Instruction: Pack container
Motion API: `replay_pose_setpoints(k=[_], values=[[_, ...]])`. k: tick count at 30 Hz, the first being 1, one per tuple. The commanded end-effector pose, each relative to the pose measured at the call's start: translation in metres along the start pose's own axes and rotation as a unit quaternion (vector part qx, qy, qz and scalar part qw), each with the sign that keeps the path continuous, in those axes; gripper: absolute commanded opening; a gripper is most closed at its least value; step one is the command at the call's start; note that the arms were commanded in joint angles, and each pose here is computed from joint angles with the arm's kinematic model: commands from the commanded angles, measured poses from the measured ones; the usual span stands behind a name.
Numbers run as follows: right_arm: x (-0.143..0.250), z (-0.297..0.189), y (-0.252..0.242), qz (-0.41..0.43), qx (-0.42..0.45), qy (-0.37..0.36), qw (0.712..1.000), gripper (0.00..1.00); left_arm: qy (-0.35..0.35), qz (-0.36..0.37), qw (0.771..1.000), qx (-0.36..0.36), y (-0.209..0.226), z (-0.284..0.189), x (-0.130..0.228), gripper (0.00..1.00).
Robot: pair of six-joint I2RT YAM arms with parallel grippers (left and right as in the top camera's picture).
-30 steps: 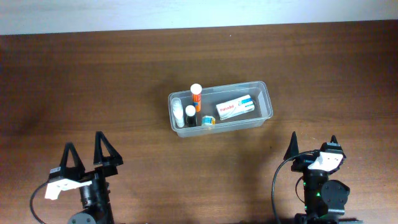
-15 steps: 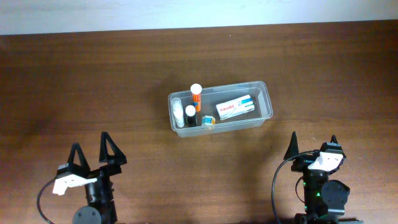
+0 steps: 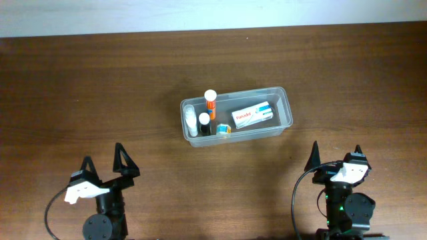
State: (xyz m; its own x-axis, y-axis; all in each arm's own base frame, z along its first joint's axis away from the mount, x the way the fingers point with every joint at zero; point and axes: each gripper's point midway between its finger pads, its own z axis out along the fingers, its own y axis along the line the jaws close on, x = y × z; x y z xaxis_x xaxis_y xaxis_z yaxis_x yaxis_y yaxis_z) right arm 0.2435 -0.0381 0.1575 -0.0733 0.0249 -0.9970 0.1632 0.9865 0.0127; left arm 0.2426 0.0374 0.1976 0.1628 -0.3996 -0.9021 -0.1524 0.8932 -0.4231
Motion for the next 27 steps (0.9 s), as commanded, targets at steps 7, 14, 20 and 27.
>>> replay_pose_setpoints(k=[7, 14, 20, 27], values=[[0.002, 0.0, -0.004, -0.003, 0.009, 0.002, 1.0, 0.98, 0.013, 0.244, 0.97, 0.007, -0.001, -0.001, 0.007, 1.0], [0.002, 0.0, -0.004, -0.003, 0.009, 0.002, 1.0, 0.98, 0.032, 0.293, 0.955, 0.014, 0.001, -0.001, 0.017, 1.0], [0.002, 0.0, -0.004, -0.003, 0.009, 0.002, 1.0, 0.98, 0.036, 0.294, 0.955, 0.015, 0.001, -0.001, 0.019, 1.0], [0.002, 0.0, -0.004, -0.003, 0.009, 0.002, 1.0, 0.98, 0.065, 0.298, 0.952, 0.011, 0.007, -0.003, 0.032, 1.0]])
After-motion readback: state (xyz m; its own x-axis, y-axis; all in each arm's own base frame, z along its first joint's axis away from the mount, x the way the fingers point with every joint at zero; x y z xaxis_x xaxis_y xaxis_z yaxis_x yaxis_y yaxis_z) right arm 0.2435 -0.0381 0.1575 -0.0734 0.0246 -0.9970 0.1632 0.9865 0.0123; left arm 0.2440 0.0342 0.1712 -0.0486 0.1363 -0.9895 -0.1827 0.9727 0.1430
